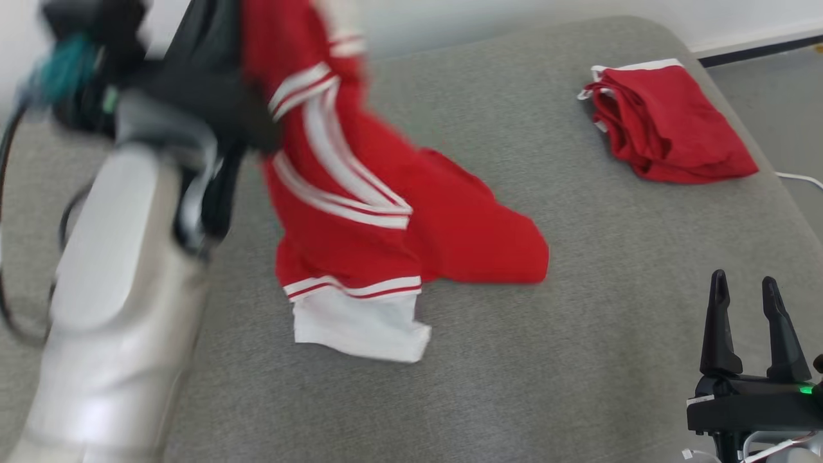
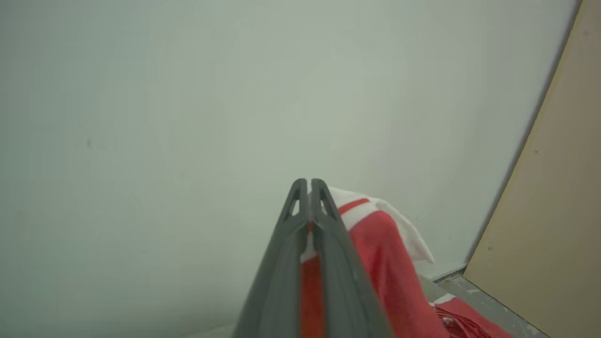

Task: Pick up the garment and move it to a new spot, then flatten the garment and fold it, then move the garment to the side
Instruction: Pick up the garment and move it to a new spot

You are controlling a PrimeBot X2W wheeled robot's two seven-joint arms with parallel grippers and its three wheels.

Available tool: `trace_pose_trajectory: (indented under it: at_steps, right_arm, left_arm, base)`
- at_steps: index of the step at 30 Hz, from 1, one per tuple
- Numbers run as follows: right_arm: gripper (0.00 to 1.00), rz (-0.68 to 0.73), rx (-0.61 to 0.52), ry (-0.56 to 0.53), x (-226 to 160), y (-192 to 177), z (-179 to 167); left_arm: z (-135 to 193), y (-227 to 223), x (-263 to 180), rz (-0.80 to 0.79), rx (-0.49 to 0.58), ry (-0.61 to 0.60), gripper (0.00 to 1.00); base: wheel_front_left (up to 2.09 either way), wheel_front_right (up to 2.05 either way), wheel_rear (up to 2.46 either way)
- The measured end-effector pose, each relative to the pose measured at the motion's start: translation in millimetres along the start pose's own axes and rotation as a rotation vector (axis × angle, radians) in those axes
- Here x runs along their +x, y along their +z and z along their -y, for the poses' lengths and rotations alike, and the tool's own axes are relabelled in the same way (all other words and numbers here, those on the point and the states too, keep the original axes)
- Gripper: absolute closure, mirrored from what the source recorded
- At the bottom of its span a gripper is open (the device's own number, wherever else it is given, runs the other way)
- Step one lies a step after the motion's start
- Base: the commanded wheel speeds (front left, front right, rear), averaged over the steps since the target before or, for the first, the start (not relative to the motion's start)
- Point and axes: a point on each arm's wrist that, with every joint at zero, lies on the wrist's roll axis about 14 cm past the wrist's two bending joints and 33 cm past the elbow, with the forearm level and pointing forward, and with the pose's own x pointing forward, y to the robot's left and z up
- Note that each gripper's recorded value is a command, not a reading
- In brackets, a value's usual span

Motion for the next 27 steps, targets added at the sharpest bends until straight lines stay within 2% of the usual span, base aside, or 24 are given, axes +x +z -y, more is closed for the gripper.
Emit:
trace_pose_trajectory:
  at_steps: [5, 11, 12, 13, 14, 18, 27]
  right_arm:
    - [0.0, -0.011, -0.002, 0.04, 7, -5, -12]
    - [0.0, -0.037, -0.006, 0.075, 12, -14, -22]
    - [0.0, -0.043, -0.007, 0.082, 13, -16, -24]
    - [0.0, -0.048, -0.007, 0.091, 13, -18, -26]
    - [0.0, -0.053, -0.006, 0.097, 13, -20, -28]
    - [0.0, -0.046, -0.005, 0.122, 15, -18, -35]
    - [0.0, 0.02, 0.001, 0.194, 17, 4, -55]
  left_arm:
    - [-81, -59, -70, -0.138, 0.003, 0.226, 1.0]
    - [-140, -106, -154, -0.259, -0.003, 0.434, 1.0]
    - [-145, -111, -165, -0.273, -0.005, 0.458, 0.89]
    - [-149, -116, -175, -0.288, -0.001, 0.481, 0.51]
    - [-153, -120, -185, -0.303, -0.009, 0.504, 0.0]
    - [-156, -117, -195, -0.277, -0.006, 0.513, 0.0]
    - [-145, -56, -199, -0.128, 0.125, 0.453, 0.0]
  base:
    - [0.0, 0.0, 0.0]
    - [0.0, 0.0, 0.0]
    - [0.0, 0.0, 0.0]
    - [0.0, 0.0, 0.0]
    - [0.0, 0.0, 0.0]
    - [0.0, 0.0, 0.0]
    - [0.0, 0.0, 0.0]
